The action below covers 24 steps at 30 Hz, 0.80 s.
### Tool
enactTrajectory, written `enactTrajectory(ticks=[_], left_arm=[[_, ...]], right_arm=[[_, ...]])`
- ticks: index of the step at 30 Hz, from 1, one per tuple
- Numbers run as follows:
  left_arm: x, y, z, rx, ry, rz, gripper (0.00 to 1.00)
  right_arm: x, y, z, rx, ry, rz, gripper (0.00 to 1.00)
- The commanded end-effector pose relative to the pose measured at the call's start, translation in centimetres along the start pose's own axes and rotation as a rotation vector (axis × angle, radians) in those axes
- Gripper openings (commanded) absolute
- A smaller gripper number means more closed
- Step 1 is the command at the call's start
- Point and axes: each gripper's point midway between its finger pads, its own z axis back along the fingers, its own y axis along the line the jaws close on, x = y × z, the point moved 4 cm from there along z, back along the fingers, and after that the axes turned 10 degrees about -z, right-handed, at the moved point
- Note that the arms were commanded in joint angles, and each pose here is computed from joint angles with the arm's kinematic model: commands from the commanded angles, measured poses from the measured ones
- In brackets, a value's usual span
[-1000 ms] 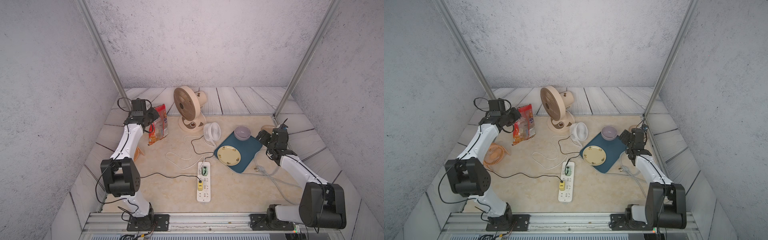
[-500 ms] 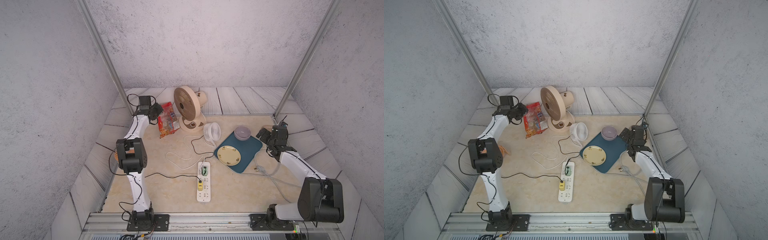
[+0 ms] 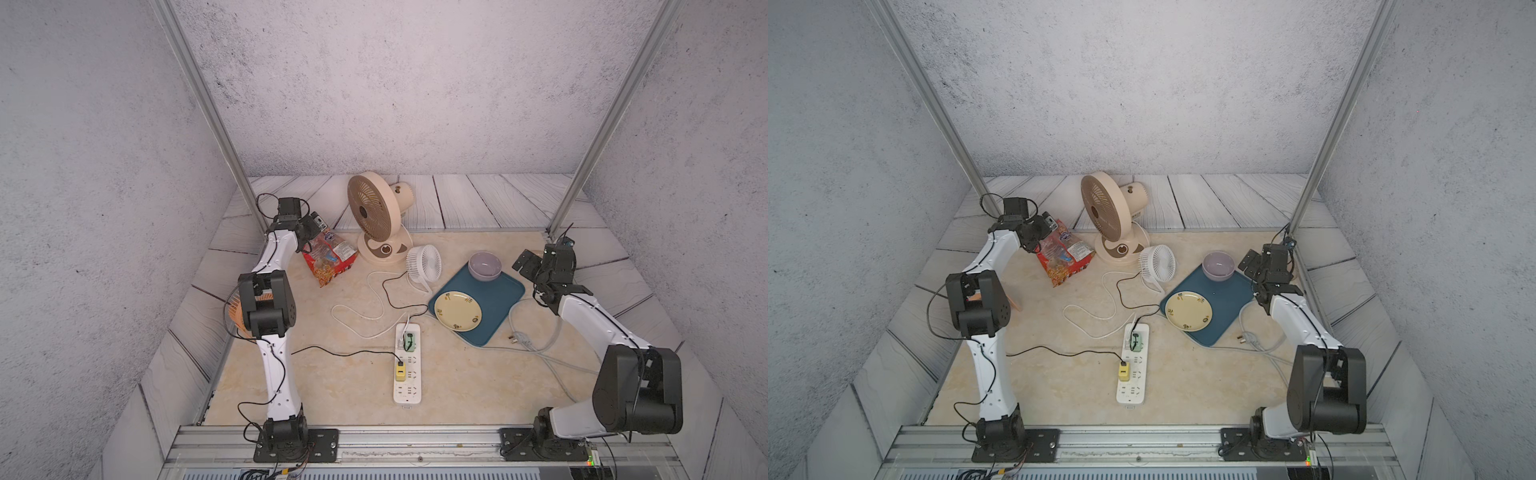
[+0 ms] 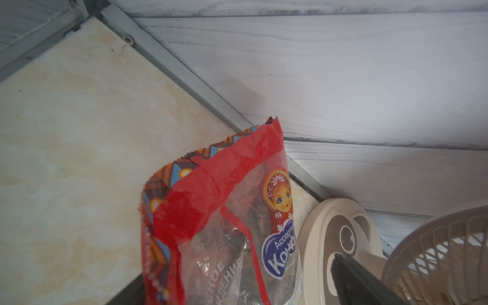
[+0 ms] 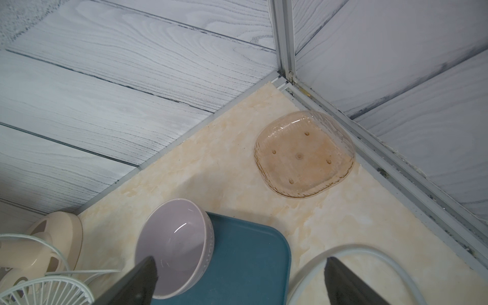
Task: Unplug the desk fan from the power strip
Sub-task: Place the distractor at the center of the board.
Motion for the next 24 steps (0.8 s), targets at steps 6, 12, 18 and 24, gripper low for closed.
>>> enactTrajectory(ticks=[6, 12, 18, 24], left_arm=[[6.7, -4.1, 9.2, -0.047, -0.230, -0.128, 0.98], [7.9, -3.8, 13.2, 0.051, -0.266, -0.168, 0.98], [7.3, -1.7, 15.3, 0.221, -0.227, -0.175, 0.98], [5.7, -3.1, 18.8, 0.137, -0.254, -0.133, 0.98]], right_arm=[[-0.1, 0.8, -0.6, 0.034, 0.047, 0.011, 0.99], [-0.3, 1.1, -0.4, 0.048, 0.068, 0.016, 0.99], [-0.4, 1.1, 0.2, 0.059, 0.075, 0.017, 0.99], [-0.7, 1.5, 0.7, 0.090, 0.109, 0.039, 0.99]])
